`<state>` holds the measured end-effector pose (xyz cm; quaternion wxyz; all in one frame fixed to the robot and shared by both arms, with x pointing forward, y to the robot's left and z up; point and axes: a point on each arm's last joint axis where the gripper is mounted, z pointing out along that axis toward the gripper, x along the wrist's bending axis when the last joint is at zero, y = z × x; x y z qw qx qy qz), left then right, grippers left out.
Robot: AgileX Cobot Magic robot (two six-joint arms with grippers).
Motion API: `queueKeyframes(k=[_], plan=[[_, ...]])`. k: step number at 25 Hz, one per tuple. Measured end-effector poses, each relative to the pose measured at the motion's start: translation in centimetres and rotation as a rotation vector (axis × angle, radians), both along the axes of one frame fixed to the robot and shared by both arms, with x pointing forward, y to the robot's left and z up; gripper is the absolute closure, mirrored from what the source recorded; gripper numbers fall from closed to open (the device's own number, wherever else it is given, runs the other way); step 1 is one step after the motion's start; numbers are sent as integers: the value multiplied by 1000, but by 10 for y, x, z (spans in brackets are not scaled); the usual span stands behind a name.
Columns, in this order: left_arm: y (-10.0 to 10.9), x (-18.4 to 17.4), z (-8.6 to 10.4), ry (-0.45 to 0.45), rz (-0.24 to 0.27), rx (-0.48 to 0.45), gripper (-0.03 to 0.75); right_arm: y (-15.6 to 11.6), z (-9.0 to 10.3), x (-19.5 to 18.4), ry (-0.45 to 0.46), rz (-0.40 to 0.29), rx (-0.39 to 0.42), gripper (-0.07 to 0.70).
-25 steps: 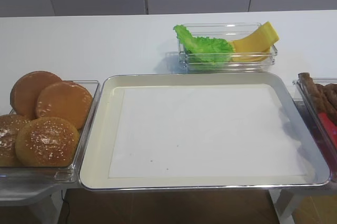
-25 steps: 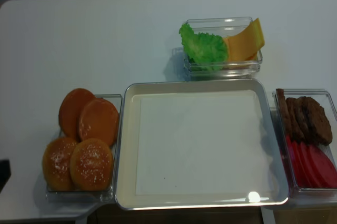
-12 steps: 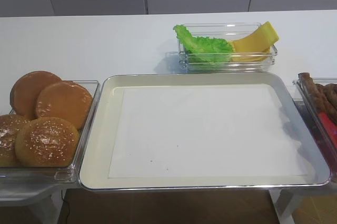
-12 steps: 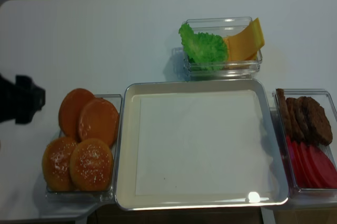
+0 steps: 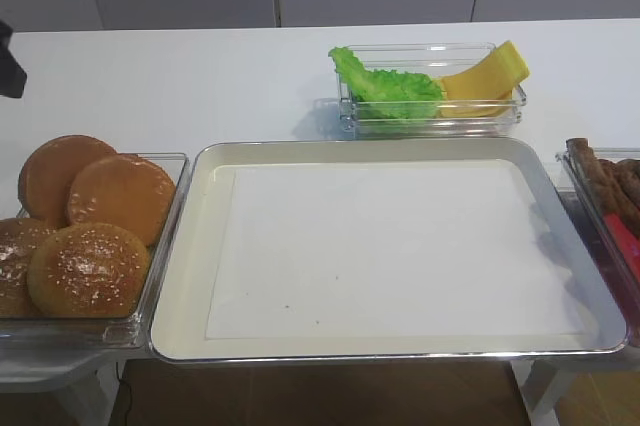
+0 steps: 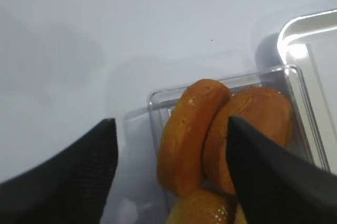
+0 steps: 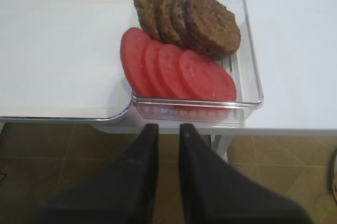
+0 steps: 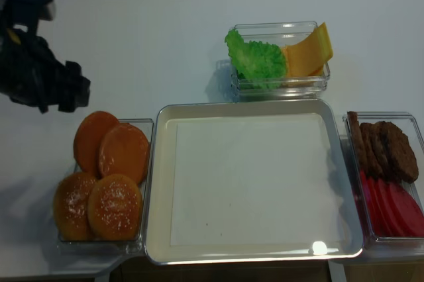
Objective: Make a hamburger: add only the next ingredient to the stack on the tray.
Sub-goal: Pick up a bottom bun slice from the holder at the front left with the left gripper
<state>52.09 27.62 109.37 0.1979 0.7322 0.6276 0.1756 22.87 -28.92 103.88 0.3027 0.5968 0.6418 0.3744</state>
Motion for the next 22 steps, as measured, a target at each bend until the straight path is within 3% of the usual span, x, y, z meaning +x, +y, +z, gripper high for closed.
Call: queueKeyframes(k=[5,11,16,22], plan=[[-2,18,-11,79,-61,-6,235,0,0,0,0,0,0,536],[22,27,-17,109,-28,-130,247,0,0,0,0,0,0,549],[36,26,-22,147,-70,-150,251,0,0,0,0,0,0,549],[33,30,-31,187,-114,-200,256,0,0,0,0,1,-1,549]])
